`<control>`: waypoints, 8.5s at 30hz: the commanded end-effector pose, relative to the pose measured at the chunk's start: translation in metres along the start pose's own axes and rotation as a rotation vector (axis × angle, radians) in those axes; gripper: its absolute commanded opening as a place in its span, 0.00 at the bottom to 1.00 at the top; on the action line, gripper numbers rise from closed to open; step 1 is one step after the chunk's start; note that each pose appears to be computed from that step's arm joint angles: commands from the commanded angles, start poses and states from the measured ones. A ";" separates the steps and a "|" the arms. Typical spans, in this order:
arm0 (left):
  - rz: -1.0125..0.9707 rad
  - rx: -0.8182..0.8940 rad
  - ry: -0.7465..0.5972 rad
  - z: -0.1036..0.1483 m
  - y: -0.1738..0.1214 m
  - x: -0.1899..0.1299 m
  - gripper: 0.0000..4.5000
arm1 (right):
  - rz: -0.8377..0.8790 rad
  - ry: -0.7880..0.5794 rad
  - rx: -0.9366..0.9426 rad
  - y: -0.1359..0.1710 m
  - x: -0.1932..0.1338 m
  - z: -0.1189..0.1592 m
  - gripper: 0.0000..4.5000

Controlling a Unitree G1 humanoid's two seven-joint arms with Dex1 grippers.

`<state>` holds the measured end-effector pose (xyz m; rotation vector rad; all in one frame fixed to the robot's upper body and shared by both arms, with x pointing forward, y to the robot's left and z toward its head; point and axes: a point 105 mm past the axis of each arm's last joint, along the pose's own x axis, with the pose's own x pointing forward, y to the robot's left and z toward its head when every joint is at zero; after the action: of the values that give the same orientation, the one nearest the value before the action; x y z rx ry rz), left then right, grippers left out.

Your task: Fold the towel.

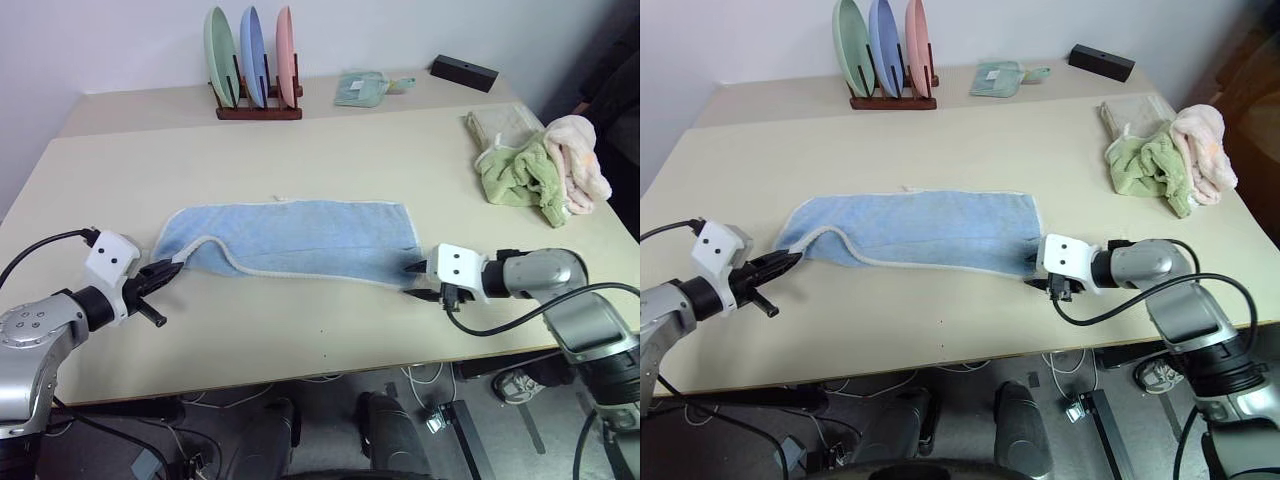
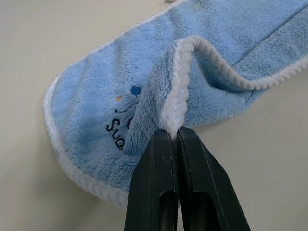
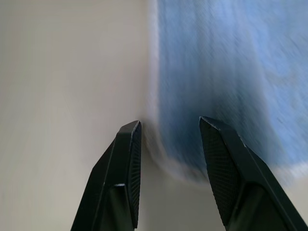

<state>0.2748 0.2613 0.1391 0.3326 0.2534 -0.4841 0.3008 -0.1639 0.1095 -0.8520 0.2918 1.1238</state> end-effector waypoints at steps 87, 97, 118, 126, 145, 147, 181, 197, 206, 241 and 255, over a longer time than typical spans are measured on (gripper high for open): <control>0.267 0.238 -0.326 0.113 0.096 -0.033 0.00 | -0.462 -0.150 -0.344 -0.150 -0.100 0.102 0.00; -0.055 0.002 0.090 0.014 0.019 -0.085 0.00 | -0.048 0.011 -0.050 -0.066 -0.111 0.048 0.00; -0.004 -0.008 0.116 -0.019 0.059 0.009 0.00 | -0.194 0.028 -0.007 -0.112 -0.012 -0.007 0.00; 0.073 -0.009 0.069 -0.017 0.069 0.026 0.00 | -0.214 0.024 -0.010 -0.117 -0.009 -0.012 0.00; 0.349 -0.217 -0.240 0.019 0.082 -0.022 1.00 | -0.391 -0.176 0.231 -0.102 -0.077 0.015 0.94; 0.307 -0.185 -0.242 0.026 0.068 -0.021 1.00 | -0.379 -0.226 0.329 -0.088 -0.080 0.019 0.99; -0.453 -0.040 -0.371 0.077 -0.157 0.067 1.00 | -0.655 -0.456 1.867 -0.023 0.001 -0.029 0.45; -0.476 -0.060 -0.375 0.073 -0.164 0.078 1.00 | -0.954 -0.385 1.431 -0.062 -0.099 -0.042 0.01; -0.484 -0.052 -0.392 0.079 -0.164 0.080 1.00 | -0.494 -0.184 0.592 -0.041 -0.050 0.055 0.01; -0.219 -0.112 -0.298 0.051 -0.100 0.062 1.00 | -0.274 -0.369 0.435 -0.039 -0.035 0.066 0.74; -0.117 -0.362 -0.203 0.014 -0.104 0.026 1.00 | -0.252 -0.193 0.438 -0.024 0.048 0.001 0.02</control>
<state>0.2526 0.1590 0.1055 -0.0567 0.1929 -0.5840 0.3423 -0.1358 0.0943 -0.3420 0.2604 0.8491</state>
